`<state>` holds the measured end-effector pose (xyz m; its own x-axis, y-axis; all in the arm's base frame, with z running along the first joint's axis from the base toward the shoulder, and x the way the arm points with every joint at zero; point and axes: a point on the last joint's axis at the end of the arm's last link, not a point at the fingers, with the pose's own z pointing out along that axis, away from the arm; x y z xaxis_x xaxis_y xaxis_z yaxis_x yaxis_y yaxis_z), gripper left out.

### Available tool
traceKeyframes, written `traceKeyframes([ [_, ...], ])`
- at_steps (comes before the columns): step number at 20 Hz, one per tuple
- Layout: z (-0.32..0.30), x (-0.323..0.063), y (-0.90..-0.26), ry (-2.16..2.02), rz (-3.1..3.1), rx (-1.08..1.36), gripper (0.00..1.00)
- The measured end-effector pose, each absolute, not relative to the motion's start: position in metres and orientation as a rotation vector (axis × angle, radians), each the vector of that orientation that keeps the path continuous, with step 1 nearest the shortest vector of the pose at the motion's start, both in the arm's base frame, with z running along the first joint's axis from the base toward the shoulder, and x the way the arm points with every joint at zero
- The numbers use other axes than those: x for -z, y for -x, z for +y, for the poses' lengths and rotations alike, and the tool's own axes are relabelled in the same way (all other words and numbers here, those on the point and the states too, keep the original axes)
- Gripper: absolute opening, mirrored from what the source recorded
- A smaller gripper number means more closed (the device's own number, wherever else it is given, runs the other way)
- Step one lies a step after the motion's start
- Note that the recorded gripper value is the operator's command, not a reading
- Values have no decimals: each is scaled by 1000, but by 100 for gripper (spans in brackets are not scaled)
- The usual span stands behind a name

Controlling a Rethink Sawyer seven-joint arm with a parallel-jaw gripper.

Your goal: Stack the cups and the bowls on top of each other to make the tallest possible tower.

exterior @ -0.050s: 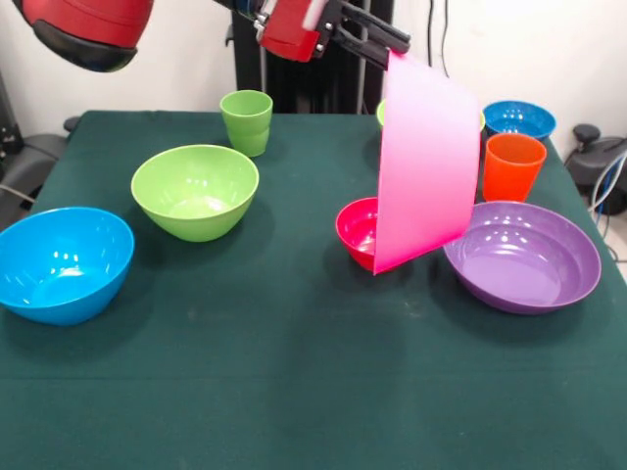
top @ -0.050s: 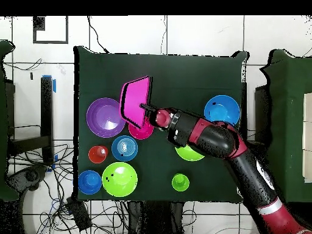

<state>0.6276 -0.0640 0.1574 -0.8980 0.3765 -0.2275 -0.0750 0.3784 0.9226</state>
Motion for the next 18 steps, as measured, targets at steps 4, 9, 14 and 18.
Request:
traceKeyframes([
  [4, -61, -154, -626, -243, 2234, -1530, 0],
  [9, -54, -149, -624, -226, 2222, -1534, 0],
  [14, -50, -145, -622, -214, 2214, -1535, 0],
  [18, -48, -143, -622, -213, 2204, -1544, 0],
])
